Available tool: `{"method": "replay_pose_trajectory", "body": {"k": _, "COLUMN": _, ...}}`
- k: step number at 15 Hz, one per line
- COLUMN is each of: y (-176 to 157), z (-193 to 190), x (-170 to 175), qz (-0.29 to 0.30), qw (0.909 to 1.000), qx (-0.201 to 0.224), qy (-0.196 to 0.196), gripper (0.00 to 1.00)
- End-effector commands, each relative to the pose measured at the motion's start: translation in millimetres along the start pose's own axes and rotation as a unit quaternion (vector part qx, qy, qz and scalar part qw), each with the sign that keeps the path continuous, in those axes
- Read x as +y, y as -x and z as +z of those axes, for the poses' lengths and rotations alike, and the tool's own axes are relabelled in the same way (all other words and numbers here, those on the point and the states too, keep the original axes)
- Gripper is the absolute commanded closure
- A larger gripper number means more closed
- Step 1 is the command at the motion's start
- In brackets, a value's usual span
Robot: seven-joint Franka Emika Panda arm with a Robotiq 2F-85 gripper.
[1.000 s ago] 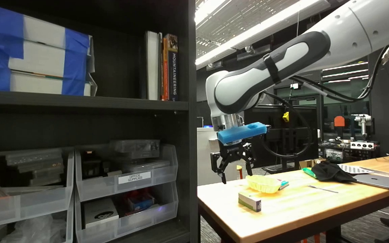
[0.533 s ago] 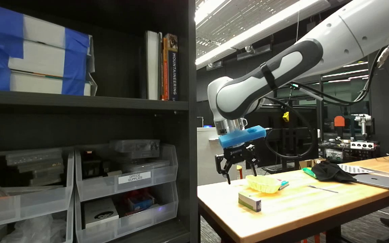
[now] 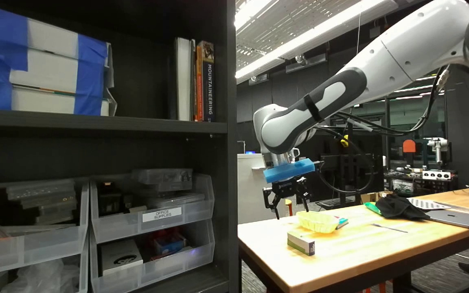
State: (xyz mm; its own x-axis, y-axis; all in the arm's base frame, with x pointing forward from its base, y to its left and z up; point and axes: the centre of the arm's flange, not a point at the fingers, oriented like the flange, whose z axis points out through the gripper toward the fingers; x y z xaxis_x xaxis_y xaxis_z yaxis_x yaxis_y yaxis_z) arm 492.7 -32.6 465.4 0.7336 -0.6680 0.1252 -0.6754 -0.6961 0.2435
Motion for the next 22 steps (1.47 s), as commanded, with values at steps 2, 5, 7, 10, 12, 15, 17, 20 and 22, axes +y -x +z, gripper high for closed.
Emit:
{"method": "replay_pose_trajectory", "body": {"k": 2, "y": -37.2, "z": 3.9, "x": 3.4, "qz": 0.020, "qw": 0.9995, "qx": 0.024, "qy": 0.008, "gripper": 0.00}}
{"method": "replay_pose_trajectory", "body": {"k": 5, "y": -56.2, "z": 10.3, "x": 8.5, "qz": 0.033, "qw": 0.9990, "qx": 0.028, "qy": 0.010, "gripper": 0.00}}
{"method": "replay_pose_trajectory", "body": {"k": 7, "y": -68.1, "z": 13.6, "x": 13.6, "qz": 0.042, "qw": 0.9985, "qx": 0.032, "qy": 0.014, "gripper": 0.00}}
{"method": "replay_pose_trajectory", "body": {"k": 10, "y": -85.3, "z": 16.5, "x": 22.3, "qz": 0.047, "qw": 0.9988, "qx": 0.014, "qy": 0.001, "gripper": 0.00}}
{"method": "replay_pose_trajectory", "body": {"k": 12, "y": -97.2, "z": 20.4, "x": 28.4, "qz": 0.048, "qw": 0.9988, "qx": -0.001, "qy": -0.008, "gripper": 0.00}}
{"method": "replay_pose_trajectory", "body": {"k": 15, "y": -115.0, "z": 28.5, "x": 39.1, "qz": 0.041, "qw": 0.9968, "qx": -0.052, "qy": -0.045, "gripper": 0.00}}
{"method": "replay_pose_trajectory", "body": {"k": 17, "y": -127.0, "z": 35.6, "x": 46.4, "qz": 0.040, "qw": 0.9920, "qx": -0.091, "qy": -0.077, "gripper": 0.00}}
{"method": "replay_pose_trajectory", "body": {"k": 20, "y": -140.0, "z": 45.7, "x": 54.6, "qz": 0.053, "qw": 0.9863, "qx": -0.122, "qy": -0.099, "gripper": 0.00}}
{"method": "replay_pose_trajectory", "body": {"k": 22, "y": -148.0, "z": 50.4, "x": 59.8, "qz": 0.068, "qw": 0.9864, "qx": -0.118, "qy": -0.093, "gripper": 0.00}}
